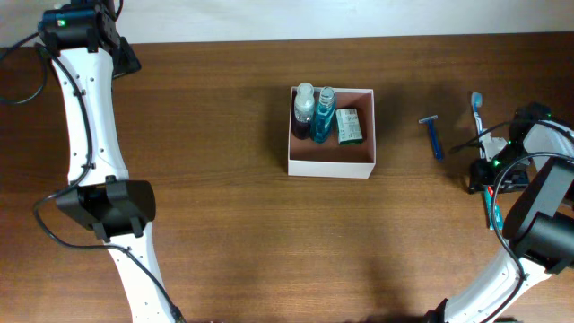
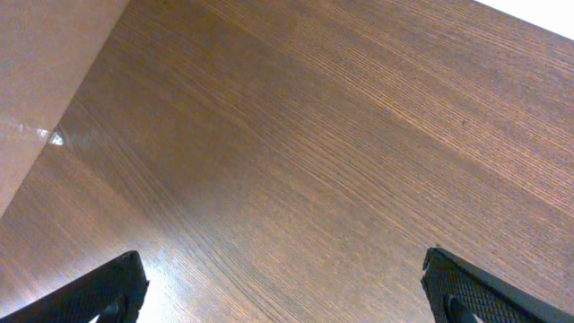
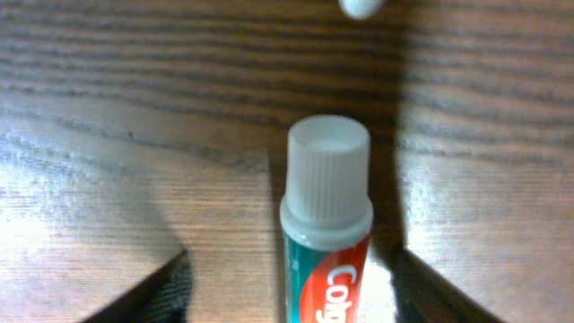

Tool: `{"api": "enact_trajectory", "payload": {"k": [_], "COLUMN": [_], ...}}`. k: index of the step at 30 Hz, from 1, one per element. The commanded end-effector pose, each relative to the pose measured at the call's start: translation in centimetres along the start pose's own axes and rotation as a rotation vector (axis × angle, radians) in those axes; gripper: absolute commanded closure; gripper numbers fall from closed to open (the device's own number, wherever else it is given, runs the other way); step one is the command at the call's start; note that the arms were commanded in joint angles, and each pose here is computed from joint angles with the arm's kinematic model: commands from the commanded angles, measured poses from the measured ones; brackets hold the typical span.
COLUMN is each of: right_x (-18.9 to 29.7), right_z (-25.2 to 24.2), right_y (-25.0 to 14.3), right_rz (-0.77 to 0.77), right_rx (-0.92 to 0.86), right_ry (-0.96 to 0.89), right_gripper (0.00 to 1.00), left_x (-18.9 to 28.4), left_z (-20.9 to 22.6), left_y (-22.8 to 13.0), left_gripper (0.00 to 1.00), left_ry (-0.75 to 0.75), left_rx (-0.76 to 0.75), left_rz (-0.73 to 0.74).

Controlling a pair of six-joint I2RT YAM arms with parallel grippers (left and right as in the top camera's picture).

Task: Pack container
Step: 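Lower the right gripper onto the Colgate toothpaste tube cap and close, then lift the toothpaste tube and carry it over the pink box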

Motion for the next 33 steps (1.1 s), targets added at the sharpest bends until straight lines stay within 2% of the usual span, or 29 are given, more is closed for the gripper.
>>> {"api": "enact_trajectory", "payload": {"k": [1, 5, 7, 9, 14, 17, 21, 23, 33], "right_x": [-1.5, -1.4, -1.4, -1.4, -1.4, -1.4, -1.1, -0.9, 1.6], "right_z": [0.4, 0.8, 1.0, 1.1, 1.1, 1.1, 1.2, 1.0, 0.1], "right_y": [-0.7, -1.2, -1.4, -1.5, -1.5, -1.5, -1.4, -1.3, -0.2], "right_rz": [0.042, 0.067, 0.079, 0.083, 0.083, 0.083, 0.088, 0.083, 0.054], "right_rx": [-0.006, -0.003, -0.002, -0.001, -0.001, -0.001, -0.044, -0.104, -0.307], "right_ry": [0.016, 0.038, 0.048, 0.053, 0.052, 0.053, 0.054, 0.047, 0.037], "right_gripper": [0.46, 0.50, 0.55, 0.64, 0.74, 0.75, 0.90, 0.95, 0.96], "left_x": [-0.5, -0.5, -0.5, -0.5, -0.5, -0.5, -0.5, -0.5, -0.5], "left_z": [0.1, 0.1, 0.1, 0.1, 0.1, 0.1, 0.1, 0.1, 0.1], "left_y": [-0.1, -0.1, -0.1, -0.1, -0.1, -0.1, -0.1, -0.1, -0.1], "left_gripper": [0.01, 0.01, 0.01, 0.01, 0.01, 0.01, 0.01, 0.01, 0.01], "left_ry": [0.005, 0.005, 0.005, 0.005, 0.005, 0.005, 0.005, 0.005, 0.005], "left_rx": [0.010, 0.010, 0.010, 0.010, 0.010, 0.010, 0.010, 0.010, 0.010], "left_rz": [0.010, 0.010, 0.010, 0.010, 0.010, 0.010, 0.010, 0.010, 0.010]}}
Point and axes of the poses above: each gripper's point midway between its finger pads, its own x axis back along the fingers, its own z axis along the line the jaws close on, y = z × x, the point moved 5 cm from there along x, back along the fingers, and after that the axes turned 15 degrees about x, right-handed, at the moved point
